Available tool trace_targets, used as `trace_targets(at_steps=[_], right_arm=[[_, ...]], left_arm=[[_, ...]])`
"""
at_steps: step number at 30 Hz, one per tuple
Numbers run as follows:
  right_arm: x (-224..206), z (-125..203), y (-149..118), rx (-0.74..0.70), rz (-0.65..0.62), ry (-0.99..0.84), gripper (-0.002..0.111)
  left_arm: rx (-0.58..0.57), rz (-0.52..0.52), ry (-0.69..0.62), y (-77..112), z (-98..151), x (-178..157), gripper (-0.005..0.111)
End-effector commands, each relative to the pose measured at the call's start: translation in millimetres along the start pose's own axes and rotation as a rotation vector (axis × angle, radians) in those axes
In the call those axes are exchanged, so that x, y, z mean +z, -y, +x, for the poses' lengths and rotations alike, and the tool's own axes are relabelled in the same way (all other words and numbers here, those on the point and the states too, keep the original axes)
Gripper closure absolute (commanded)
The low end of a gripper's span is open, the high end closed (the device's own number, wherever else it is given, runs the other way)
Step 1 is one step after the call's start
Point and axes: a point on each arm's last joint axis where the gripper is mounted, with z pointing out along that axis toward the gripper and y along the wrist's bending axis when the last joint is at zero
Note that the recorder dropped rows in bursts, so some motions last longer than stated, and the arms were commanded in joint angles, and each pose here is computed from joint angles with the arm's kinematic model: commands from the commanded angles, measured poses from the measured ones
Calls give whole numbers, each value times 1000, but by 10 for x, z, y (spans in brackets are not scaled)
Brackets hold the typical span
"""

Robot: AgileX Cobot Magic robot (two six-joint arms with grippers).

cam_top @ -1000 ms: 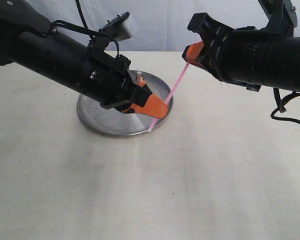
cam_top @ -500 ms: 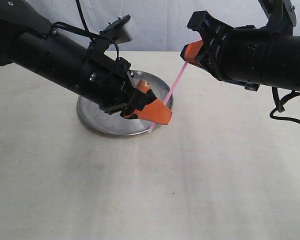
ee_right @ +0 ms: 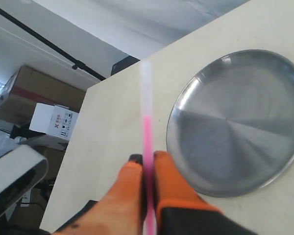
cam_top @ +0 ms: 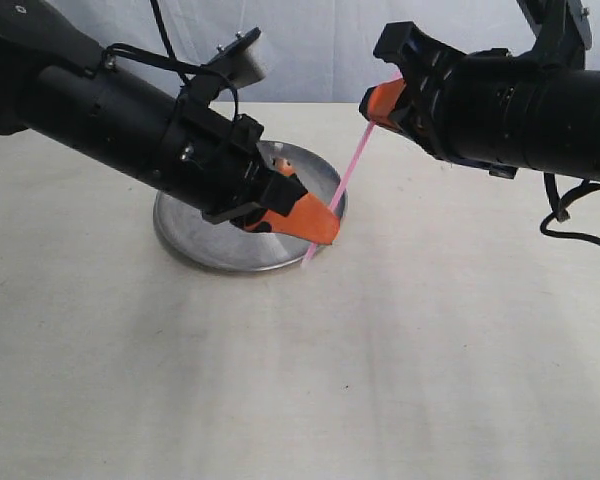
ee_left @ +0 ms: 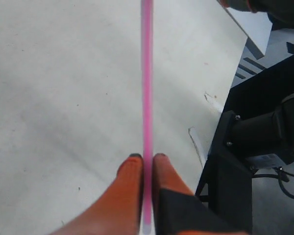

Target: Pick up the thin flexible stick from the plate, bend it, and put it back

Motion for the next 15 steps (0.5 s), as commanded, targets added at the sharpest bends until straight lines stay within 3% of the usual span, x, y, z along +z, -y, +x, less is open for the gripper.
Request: trace_targets(at_steps=[1,7,15], right_arm=[[1,-1,-36,-75,-29,-12,108],[1,-1,-36,-161,-29,-11,108],[1,-1,-35,-193,-29,-11,108]], left_arm=[[-31,83,55,87,-52,-23,106],[-22,190,86,183,-81,-38,106],[-12,206,97,197,-90,-42,106]])
